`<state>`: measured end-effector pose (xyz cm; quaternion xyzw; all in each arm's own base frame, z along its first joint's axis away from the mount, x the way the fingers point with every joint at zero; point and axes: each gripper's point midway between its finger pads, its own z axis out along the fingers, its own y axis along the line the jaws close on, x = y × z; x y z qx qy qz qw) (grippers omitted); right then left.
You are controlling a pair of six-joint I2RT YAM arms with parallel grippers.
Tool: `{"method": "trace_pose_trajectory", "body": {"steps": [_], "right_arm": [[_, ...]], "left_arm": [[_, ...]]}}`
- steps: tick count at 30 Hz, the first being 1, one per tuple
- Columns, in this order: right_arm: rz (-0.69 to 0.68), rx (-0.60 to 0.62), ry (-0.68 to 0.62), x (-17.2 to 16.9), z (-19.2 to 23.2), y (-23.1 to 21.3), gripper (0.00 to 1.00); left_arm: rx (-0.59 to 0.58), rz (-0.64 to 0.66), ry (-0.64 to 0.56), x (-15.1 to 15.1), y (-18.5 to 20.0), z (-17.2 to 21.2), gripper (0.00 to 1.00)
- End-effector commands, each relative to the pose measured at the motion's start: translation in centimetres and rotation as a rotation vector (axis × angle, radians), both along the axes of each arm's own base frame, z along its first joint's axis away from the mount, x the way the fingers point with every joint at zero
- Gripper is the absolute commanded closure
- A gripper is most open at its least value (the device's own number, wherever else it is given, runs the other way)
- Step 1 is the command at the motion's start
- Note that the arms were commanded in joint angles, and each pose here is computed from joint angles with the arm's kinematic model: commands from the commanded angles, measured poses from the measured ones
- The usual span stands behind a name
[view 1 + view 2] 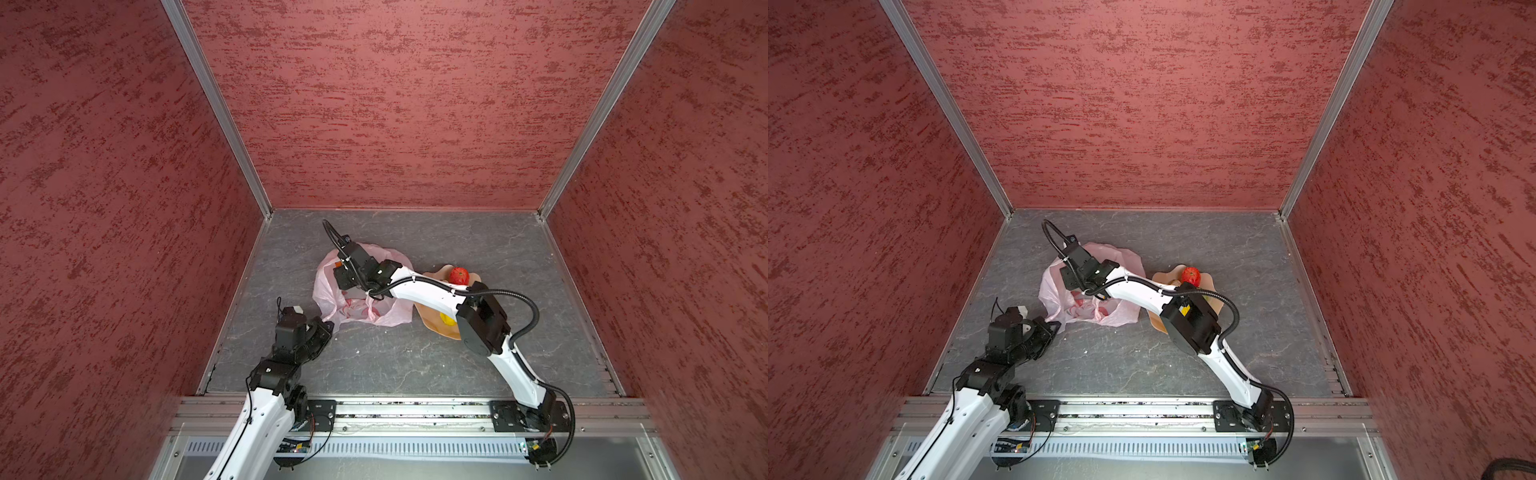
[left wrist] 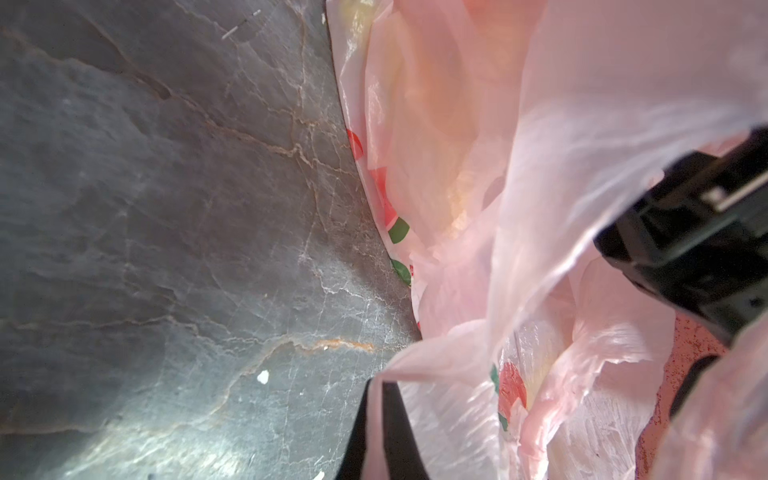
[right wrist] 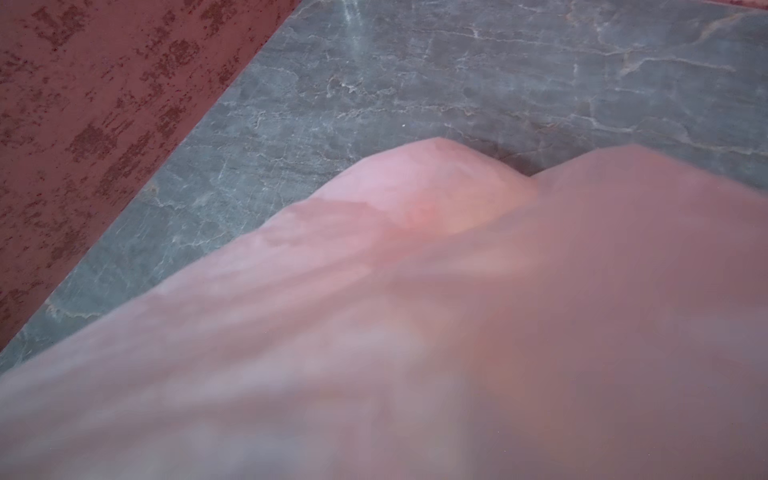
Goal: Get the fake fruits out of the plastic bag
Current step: 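Move the right gripper back over the bag toward the yellow banana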
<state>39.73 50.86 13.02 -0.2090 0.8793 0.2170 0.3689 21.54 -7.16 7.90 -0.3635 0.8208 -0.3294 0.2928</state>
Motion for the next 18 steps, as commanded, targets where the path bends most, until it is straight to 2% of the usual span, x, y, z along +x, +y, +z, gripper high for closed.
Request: {"method": "trace_pose_trajectory", "body": {"steps": [1,10,18], "right_arm": [[-0.045,-0.029,-0.03,2.0,-0.4,-0.3,0.35],[-0.104,-0.046,-0.033,5.0,-2.9,-0.9,0.29],[-0.11,-0.072,-0.02,5.5,-4.1,-1.6,0.26]], "left_arm": [[0.015,-0.014,0.017,-0.7,0.0,-0.3,1.0],[0.022,-0.007,0.035,-1.3,0.2,-0.8,1.0],[0.023,-0.006,0.043,-1.4,0.3,-1.0,1.0]]}}
